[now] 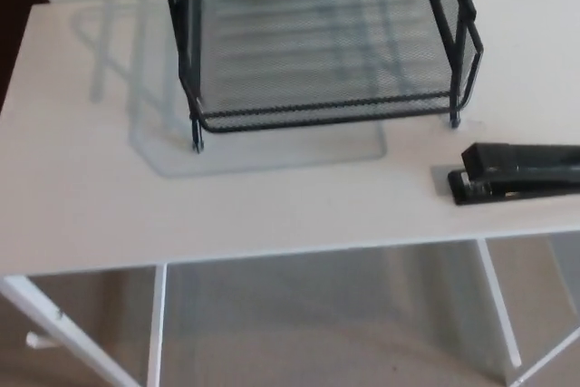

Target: The robot walks towards a desk on which a file tray is kept in the middle and a stapler is kept to its right. The robot lifts the stapler using its right hand and places it on the file tray.

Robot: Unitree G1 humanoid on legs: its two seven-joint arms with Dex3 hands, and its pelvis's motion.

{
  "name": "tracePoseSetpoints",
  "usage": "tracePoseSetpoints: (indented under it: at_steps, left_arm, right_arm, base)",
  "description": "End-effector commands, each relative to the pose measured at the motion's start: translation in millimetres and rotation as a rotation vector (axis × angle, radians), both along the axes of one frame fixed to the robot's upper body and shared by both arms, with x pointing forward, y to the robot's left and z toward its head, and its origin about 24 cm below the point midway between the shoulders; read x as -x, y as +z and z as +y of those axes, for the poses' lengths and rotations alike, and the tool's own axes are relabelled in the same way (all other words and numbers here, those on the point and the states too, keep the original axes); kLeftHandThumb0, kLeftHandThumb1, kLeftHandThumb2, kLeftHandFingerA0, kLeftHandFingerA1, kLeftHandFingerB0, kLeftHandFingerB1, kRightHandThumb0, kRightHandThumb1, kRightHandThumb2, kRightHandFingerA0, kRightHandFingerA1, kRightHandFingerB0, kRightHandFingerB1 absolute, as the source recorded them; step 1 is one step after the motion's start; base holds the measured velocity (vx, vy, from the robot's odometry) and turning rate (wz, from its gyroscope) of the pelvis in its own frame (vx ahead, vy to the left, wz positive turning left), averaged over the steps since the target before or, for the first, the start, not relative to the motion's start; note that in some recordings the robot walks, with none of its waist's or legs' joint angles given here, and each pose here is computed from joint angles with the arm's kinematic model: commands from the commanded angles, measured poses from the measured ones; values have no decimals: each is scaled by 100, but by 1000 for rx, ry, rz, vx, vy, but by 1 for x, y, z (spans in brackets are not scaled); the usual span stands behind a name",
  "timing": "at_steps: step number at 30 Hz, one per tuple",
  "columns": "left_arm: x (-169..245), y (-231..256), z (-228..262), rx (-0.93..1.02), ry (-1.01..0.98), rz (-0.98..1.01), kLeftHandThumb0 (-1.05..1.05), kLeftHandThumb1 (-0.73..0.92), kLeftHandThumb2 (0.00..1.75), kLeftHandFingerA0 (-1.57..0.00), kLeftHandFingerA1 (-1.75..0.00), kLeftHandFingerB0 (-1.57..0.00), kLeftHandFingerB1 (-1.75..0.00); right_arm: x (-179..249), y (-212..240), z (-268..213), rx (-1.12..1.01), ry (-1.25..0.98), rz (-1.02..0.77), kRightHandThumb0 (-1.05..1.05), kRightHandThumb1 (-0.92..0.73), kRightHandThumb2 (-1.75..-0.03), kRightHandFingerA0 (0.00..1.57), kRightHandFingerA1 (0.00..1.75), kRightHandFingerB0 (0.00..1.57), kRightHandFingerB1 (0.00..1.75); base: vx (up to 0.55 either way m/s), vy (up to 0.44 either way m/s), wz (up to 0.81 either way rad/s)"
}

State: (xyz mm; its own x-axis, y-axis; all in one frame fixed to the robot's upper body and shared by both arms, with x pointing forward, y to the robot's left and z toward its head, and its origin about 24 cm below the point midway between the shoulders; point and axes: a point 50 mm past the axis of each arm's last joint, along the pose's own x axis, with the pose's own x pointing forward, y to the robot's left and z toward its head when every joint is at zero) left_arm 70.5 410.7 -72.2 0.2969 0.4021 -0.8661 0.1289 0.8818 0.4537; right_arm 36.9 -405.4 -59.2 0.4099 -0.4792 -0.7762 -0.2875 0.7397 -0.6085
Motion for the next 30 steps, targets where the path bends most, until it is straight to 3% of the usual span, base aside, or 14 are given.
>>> tracePoseSetpoints:
  at_steps: [1, 2, 5, 6, 9, 10, 18, 19, 20, 21, 22, 25, 26, 30]
  left_arm:
    - [3, 2, 4, -27, 15, 14, -90, 52, 109, -34, -80, -36, -77]
    - [3, 2, 4, -26, 17, 13, -90, 65, 75, -32, -90, -33, -83]
    - [3, 3, 4, -25, -3, 12, -85, 52, 109, -34, -78, -36, -75]
    - [3, 3, 4, -21, 0, 7, -83, 68, 74, -30, -85, -31, -77]
    - [4, 3, 4, -22, 0, -2, -86, 53, 108, -34, -78, -35, -74]
    - [3, 3, 5, -24, -3, 7, -82, 68, 74, -28, -88, -31, -79]
    - [1, 3, 3, 1, 22, -25, -72, 71, 73, -27, -76, -27, -69]
    - [1, 3, 3, 0, 28, -28, -87, 46, 106, -34, -78, -39, -76]
    - [1, 3, 3, 13, 29, -39, -86, 44, 104, -34, -79, -40, -77]
    - [2, 3, 3, 8, 23, -39, -82, 44, 106, -30, -76, -35, -74]
    - [2, 3, 3, 8, 29, -40, -81, 58, 80, -28, -88, -34, -81]
    - [2, 3, 3, 10, 45, -43, -81, 59, 81, -25, -92, -32, -82]
    - [0, 3, 3, 5, 36, -48, -83, 60, 79, -29, -88, -34, -81]
    - [-1, 3, 2, 12, 24, -54, -83, 59, 82, -28, -95, -32, -84]
  right_arm:
    - [1, 2, -3, 10, 2, 9, -105, -81, -116, 0, 13, 0, 4]
    - [1, 2, -3, 10, 2, 9, -105, -81, -116, 0, 13, 0, 4]
    - [1, 2, -3, 10, 2, 10, -105, -81, -116, 0, 13, 0, 4]
    - [1, 2, -3, 10, 2, 10, -105, -81, -116, 0, 13, 0, 4]
    - [1, 2, -3, 10, 2, 10, -105, -81, -116, 0, 13, 0, 4]
    - [1, 2, -3, 10, 2, 10, -105, -81, -116, 0, 13, 0, 4]
    - [-4, 4, -4, 15, 5, 1, -105, -81, -116, 0, 13, 0, 4]
    - [15, 15, -17, 13, -300, -132, -71, -83, -66, 21, 53, 28, 36]
    - [2, 24, -23, 54, -43, -67, -88, -65, -105, 6, 44, 0, 17]
    - [-1, 19, -23, -8, -116, -141, -80, -84, -64, 16, 36, 0, 11]
    - [-3, 19, -23, -119, -261, -288, -83, -60, -95, 0, 13, 0, 12]
    - [-8, 31, -26, -226, -450, -593, -83, -59, -94, 1, 13, 0, 10]
    - [-13, 36, -33, -262, -510, -644, -71, -75, -62, 7, 32, 0, 18]
    - [-15, 39, -36, -307, -577, -715, -79, -58, -93, 0, 15, 0, 19]
  base:
    - [175, 117, -6]
    - [192, 97, 40]
    - [221, 156, -11]
    - [137, 79, 10]
    - [99, 16, 9]
    - [111, -52, 5]
    - [52, -187, 12]
    - [10, -156, -6]
    - [23, -117, 1]
    - [3, -100, 3]
    - [0, 0, 0]
    - [17, 15, -6]
    - [0, 0, 0]
    - [41, 138, -7]
